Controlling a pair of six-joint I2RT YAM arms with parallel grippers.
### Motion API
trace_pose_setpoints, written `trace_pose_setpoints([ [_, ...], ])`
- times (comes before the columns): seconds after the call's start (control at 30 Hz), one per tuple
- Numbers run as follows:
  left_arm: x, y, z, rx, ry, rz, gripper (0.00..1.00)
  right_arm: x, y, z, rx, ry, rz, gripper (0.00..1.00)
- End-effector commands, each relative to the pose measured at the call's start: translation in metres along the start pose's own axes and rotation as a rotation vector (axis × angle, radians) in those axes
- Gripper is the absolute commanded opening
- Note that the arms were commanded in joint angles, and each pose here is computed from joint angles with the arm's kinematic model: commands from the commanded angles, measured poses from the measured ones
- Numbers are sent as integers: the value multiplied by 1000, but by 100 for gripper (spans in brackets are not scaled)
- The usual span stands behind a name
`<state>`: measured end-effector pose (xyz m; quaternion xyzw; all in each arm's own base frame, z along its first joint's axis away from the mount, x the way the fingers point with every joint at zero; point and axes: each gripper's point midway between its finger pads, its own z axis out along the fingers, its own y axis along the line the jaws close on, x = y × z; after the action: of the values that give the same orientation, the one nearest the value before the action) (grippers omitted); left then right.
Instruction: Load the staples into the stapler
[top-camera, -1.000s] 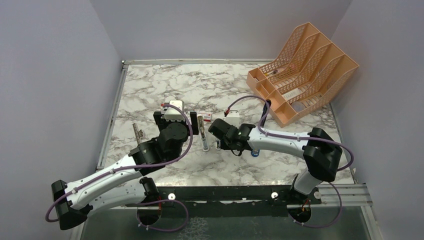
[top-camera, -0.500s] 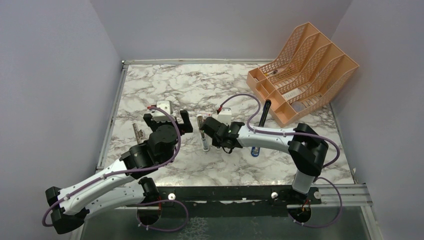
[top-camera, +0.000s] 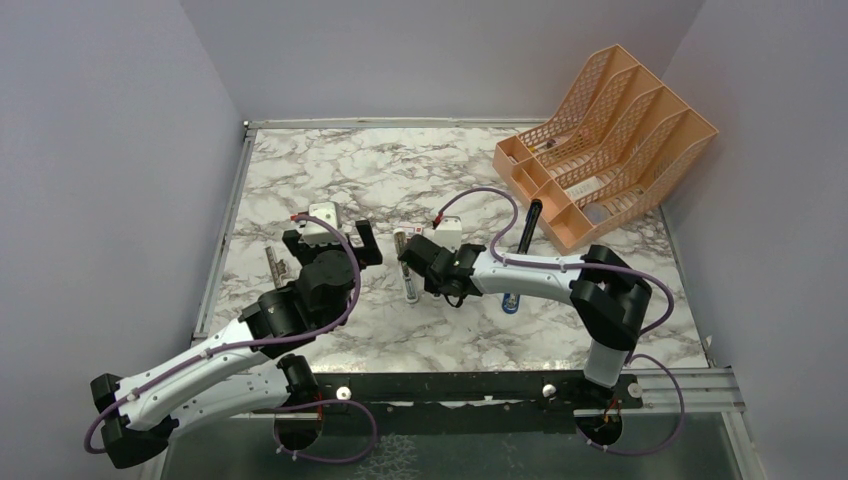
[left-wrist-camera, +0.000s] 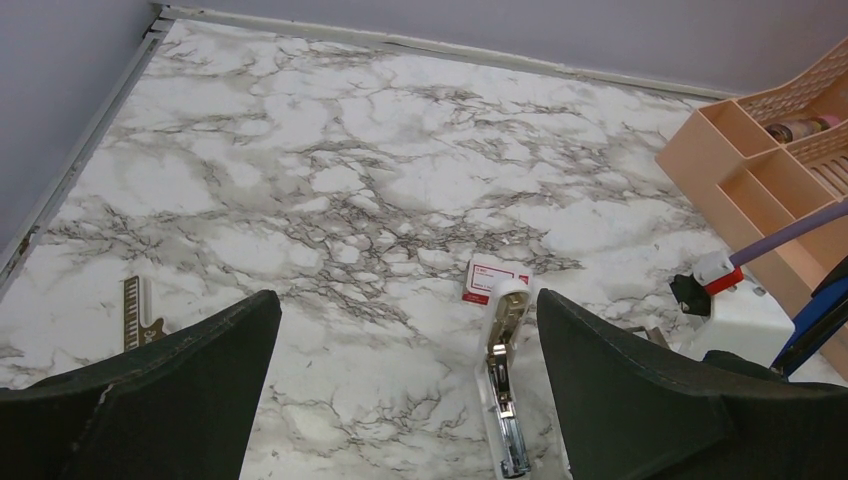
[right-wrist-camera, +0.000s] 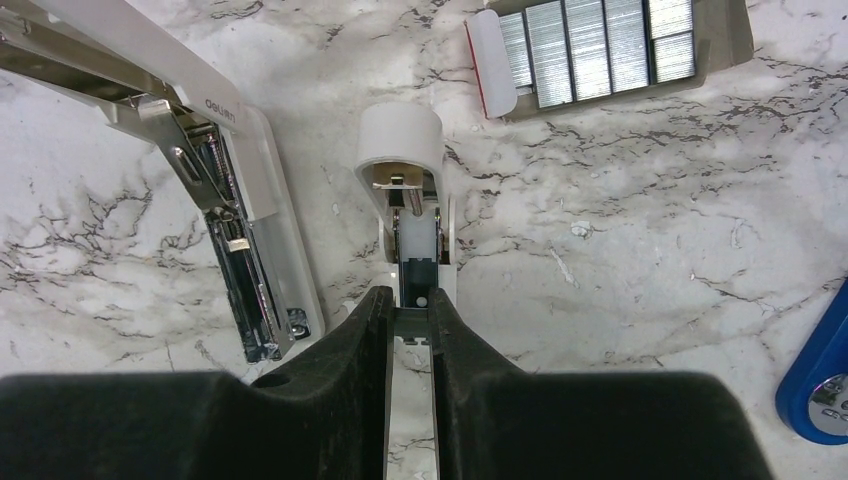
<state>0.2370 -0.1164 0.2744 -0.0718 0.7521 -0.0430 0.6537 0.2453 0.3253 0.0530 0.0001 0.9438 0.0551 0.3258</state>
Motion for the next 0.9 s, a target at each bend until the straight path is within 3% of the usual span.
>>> trace_pose_setpoints([
  [0.0, 1, 5, 1, -31, -8, -3, 99, -11, 2, 7, 10, -44, 4, 21],
  [0.87, 4, 3, 3, -28, 3, 18, 99, -14, -9, 14, 27, -45, 1, 21],
])
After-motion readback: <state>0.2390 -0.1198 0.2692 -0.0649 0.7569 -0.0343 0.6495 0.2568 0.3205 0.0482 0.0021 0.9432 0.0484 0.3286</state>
